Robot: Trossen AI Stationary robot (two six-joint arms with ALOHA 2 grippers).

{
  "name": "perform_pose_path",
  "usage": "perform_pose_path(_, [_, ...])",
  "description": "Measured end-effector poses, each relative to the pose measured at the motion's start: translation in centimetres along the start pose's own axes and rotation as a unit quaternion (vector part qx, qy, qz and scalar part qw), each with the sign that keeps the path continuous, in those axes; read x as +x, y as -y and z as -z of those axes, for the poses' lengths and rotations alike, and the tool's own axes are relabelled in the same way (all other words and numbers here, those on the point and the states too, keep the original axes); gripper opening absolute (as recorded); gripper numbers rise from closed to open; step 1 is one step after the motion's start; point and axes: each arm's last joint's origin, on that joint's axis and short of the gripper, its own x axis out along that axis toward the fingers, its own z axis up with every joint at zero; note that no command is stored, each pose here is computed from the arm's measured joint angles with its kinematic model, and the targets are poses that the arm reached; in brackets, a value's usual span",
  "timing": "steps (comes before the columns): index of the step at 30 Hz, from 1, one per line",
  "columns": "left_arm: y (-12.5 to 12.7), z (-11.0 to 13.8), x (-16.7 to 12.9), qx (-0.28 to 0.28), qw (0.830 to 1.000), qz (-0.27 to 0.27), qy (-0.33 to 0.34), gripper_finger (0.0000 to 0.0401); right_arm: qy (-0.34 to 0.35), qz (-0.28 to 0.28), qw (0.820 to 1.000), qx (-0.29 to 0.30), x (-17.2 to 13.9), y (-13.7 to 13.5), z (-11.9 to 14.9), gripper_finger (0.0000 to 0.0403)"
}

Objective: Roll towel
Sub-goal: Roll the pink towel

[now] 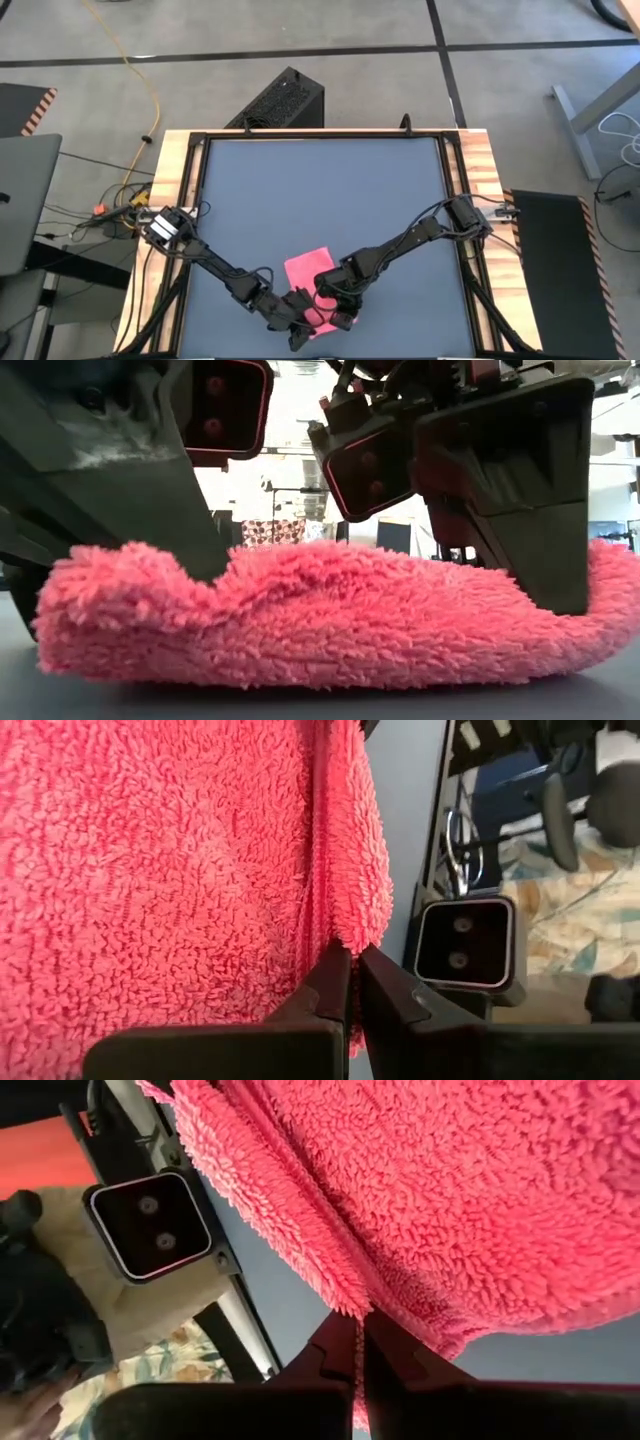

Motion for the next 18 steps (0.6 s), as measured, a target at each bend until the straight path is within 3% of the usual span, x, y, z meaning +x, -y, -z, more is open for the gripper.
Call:
perform_pose_path(12, [1.0, 1.7, -0.3, -0.021, 0.997, 0.009, 0.072, 0.0, 0.054, 0.002, 0.997, -0.052, -1.8, -1.6, 0.5, 0.0022])
perform_pose_path(18, [-0.5, 3.0, -1.5, -0.078, 0.984, 0.08, 0.139, 0.0, 0.046, 0.001, 0.998, -0.05, -1.7, -1.5, 0.6, 0.0022])
